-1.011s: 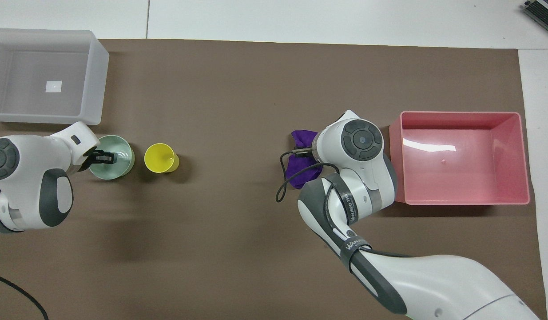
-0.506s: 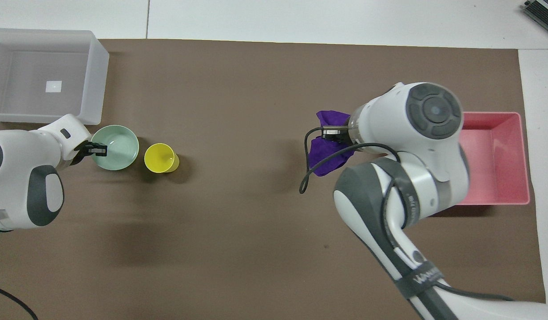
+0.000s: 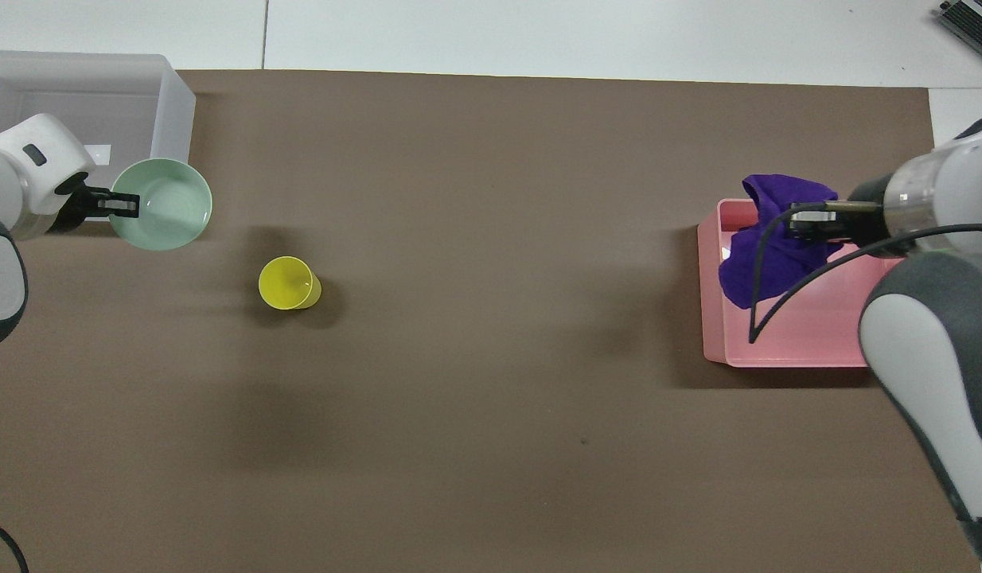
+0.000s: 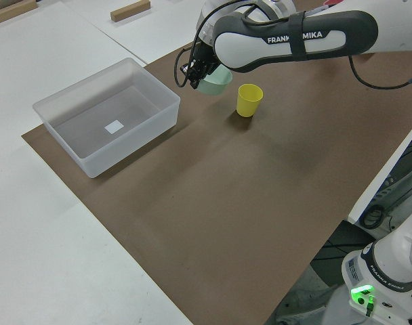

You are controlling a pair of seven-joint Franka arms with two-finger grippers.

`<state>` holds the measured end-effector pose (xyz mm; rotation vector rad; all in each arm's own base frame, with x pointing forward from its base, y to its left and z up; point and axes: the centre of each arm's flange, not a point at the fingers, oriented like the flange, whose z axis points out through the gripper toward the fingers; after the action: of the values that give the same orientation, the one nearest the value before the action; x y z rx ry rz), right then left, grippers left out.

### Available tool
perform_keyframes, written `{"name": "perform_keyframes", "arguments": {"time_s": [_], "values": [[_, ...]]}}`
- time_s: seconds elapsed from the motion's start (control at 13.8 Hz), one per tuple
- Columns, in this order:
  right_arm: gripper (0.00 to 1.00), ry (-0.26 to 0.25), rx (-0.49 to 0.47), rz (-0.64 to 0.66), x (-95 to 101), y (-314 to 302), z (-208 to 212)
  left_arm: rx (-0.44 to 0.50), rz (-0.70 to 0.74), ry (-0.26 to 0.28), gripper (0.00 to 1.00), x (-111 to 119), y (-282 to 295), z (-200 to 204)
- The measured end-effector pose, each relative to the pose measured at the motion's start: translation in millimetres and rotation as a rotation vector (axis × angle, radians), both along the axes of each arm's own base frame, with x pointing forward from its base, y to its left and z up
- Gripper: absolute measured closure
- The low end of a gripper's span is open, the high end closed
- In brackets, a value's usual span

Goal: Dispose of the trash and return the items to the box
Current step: 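Carry the cloth into the pink box while the left gripper carries the bowl, then release the cloth in the pink box while the left gripper releases the bowl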

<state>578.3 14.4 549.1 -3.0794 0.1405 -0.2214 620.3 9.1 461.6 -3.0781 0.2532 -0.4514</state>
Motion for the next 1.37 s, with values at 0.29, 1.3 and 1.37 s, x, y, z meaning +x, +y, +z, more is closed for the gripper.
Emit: {"name": "perform_keyframes", "arguments": {"time_s": [0.29, 1.3, 1.37], "values": [[0.86, 0.004, -0.030, 0.020, -0.4, -95.5, -61.5, 0.009, 0.063, -0.073, 0.96, 37.7, 40.8, 12.0], [0.73, 0.047, -0.036, 0.008, -21.9, -115.2, -214.8, 0.043, 0.197, -0.185, 0.96, 129.8, 152.8, -96.0], [0.63, 0.045, -0.036, 0.010, -21.4, -114.5, -214.1, 0.042, 0.197, -0.177, 0.96, 126.1, 151.4, -107.8]]}}
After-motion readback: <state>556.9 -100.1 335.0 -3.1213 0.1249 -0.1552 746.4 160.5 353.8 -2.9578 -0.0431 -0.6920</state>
